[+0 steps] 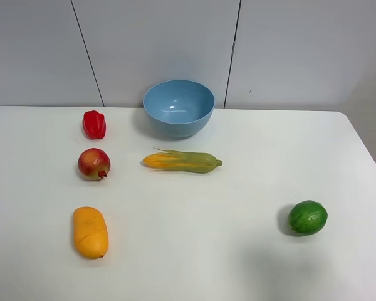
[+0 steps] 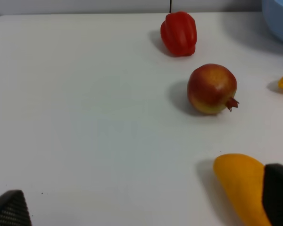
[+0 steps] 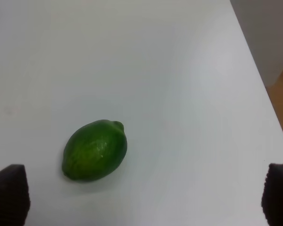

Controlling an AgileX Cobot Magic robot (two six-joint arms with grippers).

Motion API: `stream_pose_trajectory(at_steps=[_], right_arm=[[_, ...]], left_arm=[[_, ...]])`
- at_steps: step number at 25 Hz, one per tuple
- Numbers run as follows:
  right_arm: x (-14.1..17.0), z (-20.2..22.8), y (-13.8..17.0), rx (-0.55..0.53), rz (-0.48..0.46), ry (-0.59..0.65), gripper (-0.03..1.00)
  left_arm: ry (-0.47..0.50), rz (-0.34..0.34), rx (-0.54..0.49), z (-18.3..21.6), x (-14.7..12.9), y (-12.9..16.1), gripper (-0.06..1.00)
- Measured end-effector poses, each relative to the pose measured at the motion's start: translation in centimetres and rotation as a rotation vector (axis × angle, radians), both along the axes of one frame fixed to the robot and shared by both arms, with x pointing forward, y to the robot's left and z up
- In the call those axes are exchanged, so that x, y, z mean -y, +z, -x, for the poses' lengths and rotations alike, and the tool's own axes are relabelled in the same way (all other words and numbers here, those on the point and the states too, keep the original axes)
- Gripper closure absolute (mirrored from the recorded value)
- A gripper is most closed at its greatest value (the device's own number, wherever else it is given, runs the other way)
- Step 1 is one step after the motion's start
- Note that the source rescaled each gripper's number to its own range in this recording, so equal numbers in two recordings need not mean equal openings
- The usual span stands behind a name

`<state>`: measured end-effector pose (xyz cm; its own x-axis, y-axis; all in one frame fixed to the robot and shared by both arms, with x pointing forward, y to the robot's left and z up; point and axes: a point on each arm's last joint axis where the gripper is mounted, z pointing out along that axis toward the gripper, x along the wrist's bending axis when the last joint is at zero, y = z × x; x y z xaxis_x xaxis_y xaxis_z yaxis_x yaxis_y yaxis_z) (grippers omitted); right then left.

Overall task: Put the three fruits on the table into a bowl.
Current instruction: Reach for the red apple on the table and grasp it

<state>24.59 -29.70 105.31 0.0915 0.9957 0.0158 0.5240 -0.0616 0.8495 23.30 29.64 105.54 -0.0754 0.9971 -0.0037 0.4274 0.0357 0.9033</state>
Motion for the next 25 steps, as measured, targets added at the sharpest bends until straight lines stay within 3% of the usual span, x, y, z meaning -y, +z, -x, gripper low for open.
stream_pose_trajectory(at_steps=[17,21,25], right_arm=[[0.0,0.0,0.0,0.0,0.0,0.0,-0.02],[0.0,0.0,0.0,0.0,0.0,0.0,-0.03],[0.0,0.0,0.0,0.0,0.0,0.0,-0.03]], left_arm=[[0.002,0.006,0.001,0.0,0.0,0.0,-0.06],[0.015,0.096,-0.02,-0.5,0.2,0.1,-0.06],[0.025,0.173,-0.173,-3.6,0.0,1.6,-0.06]])
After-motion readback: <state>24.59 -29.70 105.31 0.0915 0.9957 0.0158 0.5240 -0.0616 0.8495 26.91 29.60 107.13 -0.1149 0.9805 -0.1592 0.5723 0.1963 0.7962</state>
